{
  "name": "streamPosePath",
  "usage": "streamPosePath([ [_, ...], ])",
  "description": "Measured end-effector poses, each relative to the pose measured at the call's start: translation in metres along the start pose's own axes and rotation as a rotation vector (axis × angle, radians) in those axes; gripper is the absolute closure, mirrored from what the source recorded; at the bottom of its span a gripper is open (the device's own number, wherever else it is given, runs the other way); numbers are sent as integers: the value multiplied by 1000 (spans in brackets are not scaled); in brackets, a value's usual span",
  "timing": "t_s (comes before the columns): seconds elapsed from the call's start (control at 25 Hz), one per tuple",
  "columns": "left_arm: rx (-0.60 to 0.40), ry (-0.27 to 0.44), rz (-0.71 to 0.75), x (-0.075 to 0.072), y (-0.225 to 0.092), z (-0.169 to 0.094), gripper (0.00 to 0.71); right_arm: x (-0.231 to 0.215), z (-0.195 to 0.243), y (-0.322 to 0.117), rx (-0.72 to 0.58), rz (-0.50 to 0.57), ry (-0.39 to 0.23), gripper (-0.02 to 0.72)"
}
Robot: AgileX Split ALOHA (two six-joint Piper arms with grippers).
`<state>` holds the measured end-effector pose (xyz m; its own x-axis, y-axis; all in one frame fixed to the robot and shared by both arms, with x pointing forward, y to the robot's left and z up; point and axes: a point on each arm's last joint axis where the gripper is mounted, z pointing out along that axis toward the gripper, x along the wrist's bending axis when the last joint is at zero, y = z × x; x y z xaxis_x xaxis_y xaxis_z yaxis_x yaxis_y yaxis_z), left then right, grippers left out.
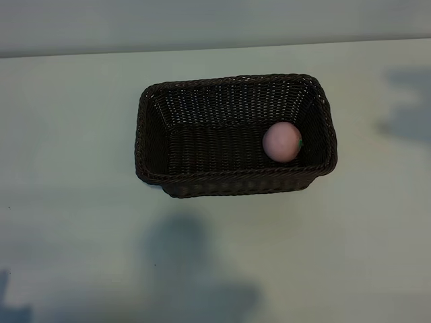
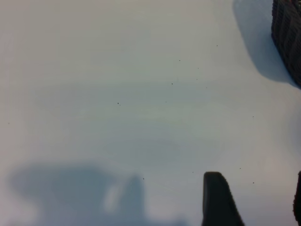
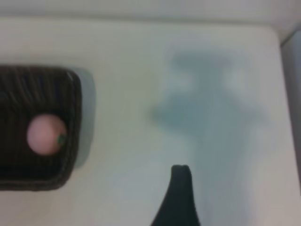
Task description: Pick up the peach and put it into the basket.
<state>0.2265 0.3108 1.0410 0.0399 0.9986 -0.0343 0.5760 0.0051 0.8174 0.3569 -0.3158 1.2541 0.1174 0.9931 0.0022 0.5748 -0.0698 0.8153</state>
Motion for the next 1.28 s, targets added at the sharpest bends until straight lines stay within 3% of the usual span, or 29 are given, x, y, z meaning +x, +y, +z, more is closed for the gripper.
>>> streamPosePath([
  [0.2, 0, 0, 0, 0, 0, 0, 306, 4, -47, -36, -122, -12, -10, 108],
  [0.44, 0, 0, 0, 0, 0, 0, 306, 6, -63, -84, -162, -16, -16, 108],
  [0.72, 0, 0, 0, 0, 0, 0, 306, 8, -52, -137, -195, -18, -14, 108],
  [0.96, 0, 0, 0, 0, 0, 0, 306, 7, -35, -178, -208, -50, 43, 108],
  [1.28, 0, 0, 0, 0, 0, 0, 306, 7, -28, -219, -270, -52, 41, 108],
])
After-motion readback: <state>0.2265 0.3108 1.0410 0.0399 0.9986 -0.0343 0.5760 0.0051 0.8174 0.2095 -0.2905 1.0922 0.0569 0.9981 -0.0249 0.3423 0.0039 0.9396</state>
